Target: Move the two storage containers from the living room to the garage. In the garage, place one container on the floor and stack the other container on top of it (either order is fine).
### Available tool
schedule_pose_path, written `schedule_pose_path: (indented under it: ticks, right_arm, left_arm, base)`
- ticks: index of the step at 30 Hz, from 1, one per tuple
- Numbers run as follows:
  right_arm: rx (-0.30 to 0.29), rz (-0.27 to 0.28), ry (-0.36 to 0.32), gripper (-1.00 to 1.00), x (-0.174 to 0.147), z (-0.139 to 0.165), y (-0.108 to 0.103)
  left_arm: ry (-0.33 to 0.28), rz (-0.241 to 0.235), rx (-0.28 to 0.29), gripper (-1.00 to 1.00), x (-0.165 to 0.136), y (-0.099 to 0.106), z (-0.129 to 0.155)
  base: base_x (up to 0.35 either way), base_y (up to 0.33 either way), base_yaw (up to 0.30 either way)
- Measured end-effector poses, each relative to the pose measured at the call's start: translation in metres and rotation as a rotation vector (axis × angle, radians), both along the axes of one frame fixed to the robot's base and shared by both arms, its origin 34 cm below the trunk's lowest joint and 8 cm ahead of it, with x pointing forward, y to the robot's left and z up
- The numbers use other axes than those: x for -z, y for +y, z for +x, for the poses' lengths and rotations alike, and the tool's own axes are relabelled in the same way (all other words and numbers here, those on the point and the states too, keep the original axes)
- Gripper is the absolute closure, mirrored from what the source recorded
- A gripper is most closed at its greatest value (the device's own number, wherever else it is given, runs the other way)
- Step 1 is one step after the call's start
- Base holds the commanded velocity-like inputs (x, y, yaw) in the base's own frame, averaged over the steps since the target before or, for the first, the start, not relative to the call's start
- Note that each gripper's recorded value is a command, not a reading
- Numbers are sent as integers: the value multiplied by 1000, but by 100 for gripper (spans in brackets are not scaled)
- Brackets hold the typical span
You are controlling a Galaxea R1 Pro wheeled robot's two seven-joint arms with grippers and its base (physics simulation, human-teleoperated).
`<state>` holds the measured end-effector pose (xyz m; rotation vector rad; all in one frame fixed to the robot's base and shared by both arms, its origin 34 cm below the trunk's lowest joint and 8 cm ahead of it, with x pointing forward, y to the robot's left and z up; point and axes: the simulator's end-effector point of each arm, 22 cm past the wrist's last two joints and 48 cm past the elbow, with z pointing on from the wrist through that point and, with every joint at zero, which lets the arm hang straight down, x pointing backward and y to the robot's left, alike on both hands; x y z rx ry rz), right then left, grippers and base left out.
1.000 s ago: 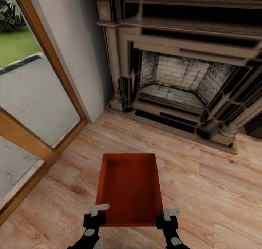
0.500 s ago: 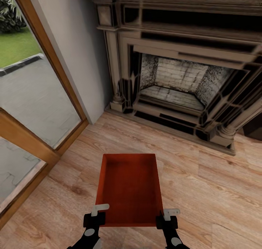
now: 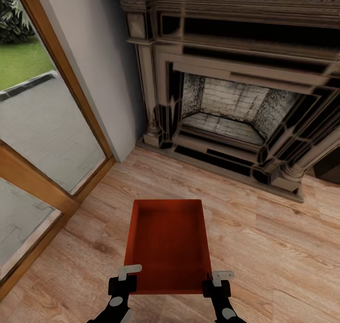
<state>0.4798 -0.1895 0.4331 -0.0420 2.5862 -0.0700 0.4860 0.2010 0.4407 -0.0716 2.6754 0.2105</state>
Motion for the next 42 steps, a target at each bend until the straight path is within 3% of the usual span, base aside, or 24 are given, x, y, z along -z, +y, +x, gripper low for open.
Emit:
schedule_pose_path:
  ticks: [42]
  right_arm:
    - [4, 0, 0, 100, -64, -3, -1]
  left_arm:
    - [0, 0, 6, 100, -64, -1, -1]
  base:
    - [0, 0, 0]
